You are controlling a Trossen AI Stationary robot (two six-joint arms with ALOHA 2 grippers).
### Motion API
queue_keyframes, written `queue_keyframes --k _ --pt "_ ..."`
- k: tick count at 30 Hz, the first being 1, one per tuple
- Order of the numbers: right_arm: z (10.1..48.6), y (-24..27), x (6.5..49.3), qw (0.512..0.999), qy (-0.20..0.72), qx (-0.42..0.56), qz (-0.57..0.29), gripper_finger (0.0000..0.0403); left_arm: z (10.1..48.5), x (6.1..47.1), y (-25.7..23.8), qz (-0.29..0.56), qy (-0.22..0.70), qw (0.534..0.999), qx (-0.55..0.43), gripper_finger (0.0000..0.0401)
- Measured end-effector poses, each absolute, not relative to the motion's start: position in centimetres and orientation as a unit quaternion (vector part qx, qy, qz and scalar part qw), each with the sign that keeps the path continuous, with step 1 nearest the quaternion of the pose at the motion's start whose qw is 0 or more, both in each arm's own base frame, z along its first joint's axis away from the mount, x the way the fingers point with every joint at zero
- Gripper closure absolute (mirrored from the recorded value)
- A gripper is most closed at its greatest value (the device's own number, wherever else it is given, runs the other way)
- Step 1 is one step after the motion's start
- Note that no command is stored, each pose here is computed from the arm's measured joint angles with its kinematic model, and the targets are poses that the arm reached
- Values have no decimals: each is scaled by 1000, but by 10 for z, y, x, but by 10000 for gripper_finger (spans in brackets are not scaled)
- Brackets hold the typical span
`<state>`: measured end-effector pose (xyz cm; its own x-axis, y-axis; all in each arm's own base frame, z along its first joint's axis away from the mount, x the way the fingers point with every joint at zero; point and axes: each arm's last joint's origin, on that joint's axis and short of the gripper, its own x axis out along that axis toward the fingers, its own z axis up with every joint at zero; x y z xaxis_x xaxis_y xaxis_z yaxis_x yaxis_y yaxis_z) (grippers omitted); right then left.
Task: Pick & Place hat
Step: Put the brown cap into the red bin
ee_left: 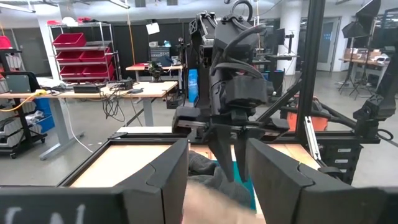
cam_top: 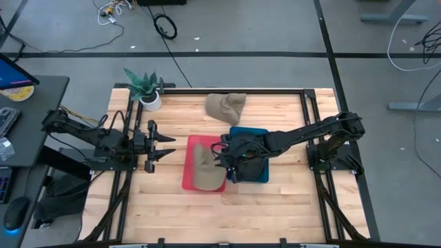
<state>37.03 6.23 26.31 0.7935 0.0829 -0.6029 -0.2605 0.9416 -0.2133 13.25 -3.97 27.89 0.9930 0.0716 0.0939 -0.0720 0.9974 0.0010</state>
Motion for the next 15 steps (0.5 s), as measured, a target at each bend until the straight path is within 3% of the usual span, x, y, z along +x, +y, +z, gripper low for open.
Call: queue_keyframes --k 11,15 --pt "263 61 370 933 307 -168 86 170 279 133 -40 36 -47 998 2 232" --pt "264 56 370 929 314 -195 -1 150 279 133 -40 36 -47 998 2 232"
